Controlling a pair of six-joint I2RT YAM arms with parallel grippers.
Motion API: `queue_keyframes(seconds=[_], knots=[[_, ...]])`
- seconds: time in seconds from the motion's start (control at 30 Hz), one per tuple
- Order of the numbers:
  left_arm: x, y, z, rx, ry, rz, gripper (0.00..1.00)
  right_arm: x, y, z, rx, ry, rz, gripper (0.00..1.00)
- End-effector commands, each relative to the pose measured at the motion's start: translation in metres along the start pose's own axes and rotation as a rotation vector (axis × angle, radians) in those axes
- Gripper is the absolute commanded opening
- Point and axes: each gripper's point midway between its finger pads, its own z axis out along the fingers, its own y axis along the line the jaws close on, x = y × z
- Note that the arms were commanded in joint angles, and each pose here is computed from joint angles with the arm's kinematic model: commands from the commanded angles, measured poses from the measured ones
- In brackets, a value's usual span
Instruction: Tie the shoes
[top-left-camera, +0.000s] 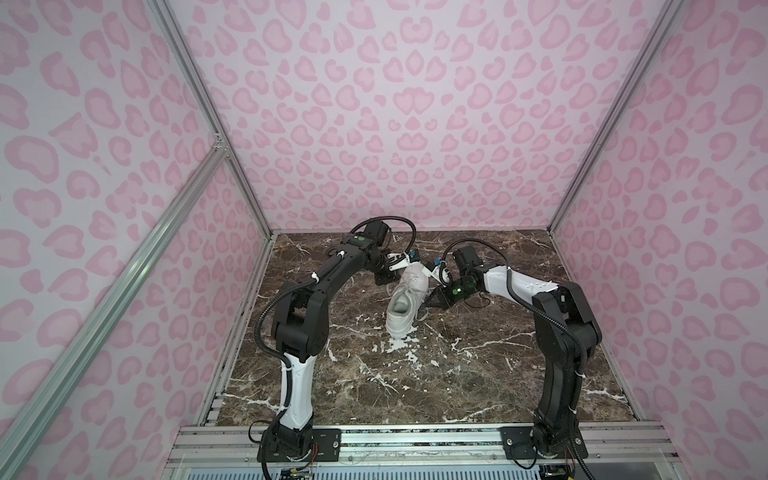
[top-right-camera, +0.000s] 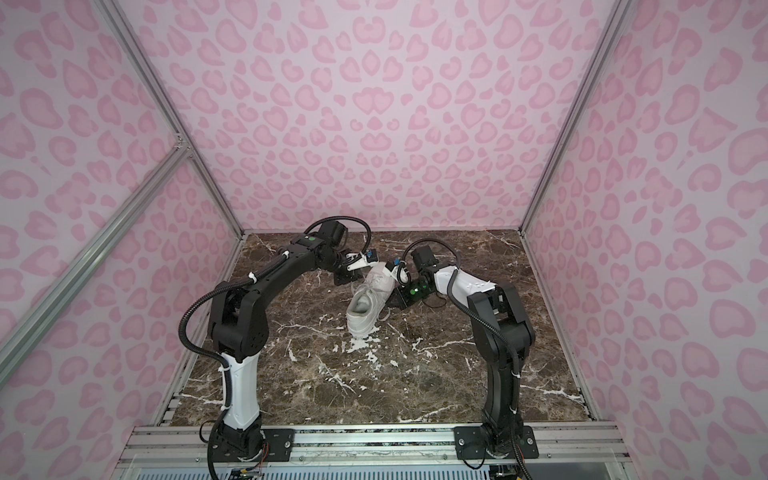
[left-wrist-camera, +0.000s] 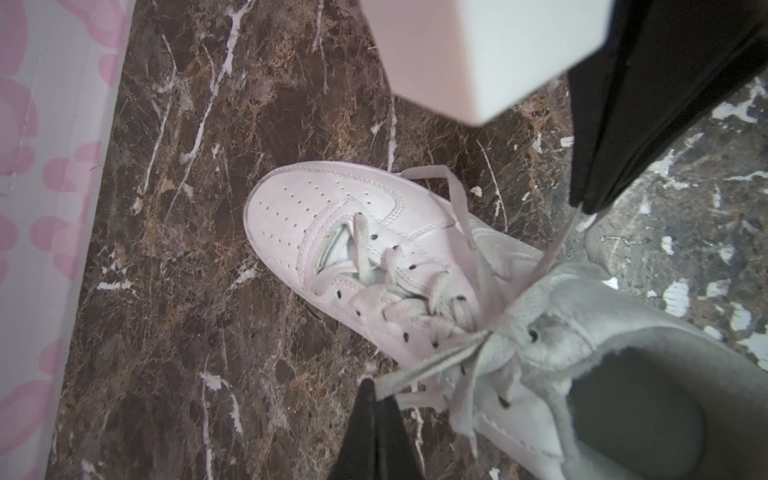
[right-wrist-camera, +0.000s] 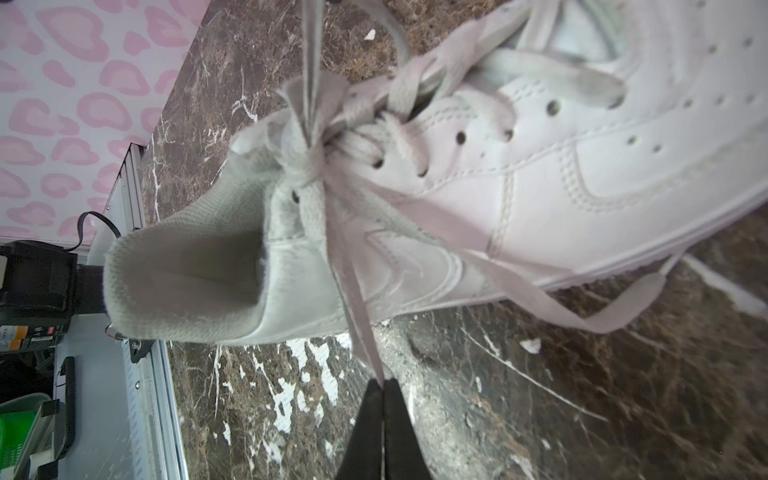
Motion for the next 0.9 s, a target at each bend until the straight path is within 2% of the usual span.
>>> queue_keyframes(seconds=[0.0, 0.4, 0.63, 0.73, 0.87], knots=[[-0.004, 0.016, -0.009, -0.064, -0.008, 0.016, 0.03, 0.007, -0.006, -0.003, 0.026, 0.016, 0.023, 0.0], [0.006, 0.012, -0.006, -0.043, 0.006, -0.008, 0.03, 0.015, -0.024, -0.006, 0.09, 0.035, 0.073, 0.0], [0.004, 0.002, -0.005, -0.005, -0.02, -0.019, 0.03, 0.002, -0.012, -0.001, 0.012, -0.016, 0.049, 0.0], [0.001, -0.004, -0.006, 0.011, -0.035, -0.015, 0.03, -0.011, -0.008, 0.001, -0.002, -0.052, 0.022, 0.18], [0.0, -0.008, -0.005, 0.022, -0.04, -0.012, 0.03, -0.023, -0.011, 0.005, 0.002, -0.059, 0.011, 0.24]])
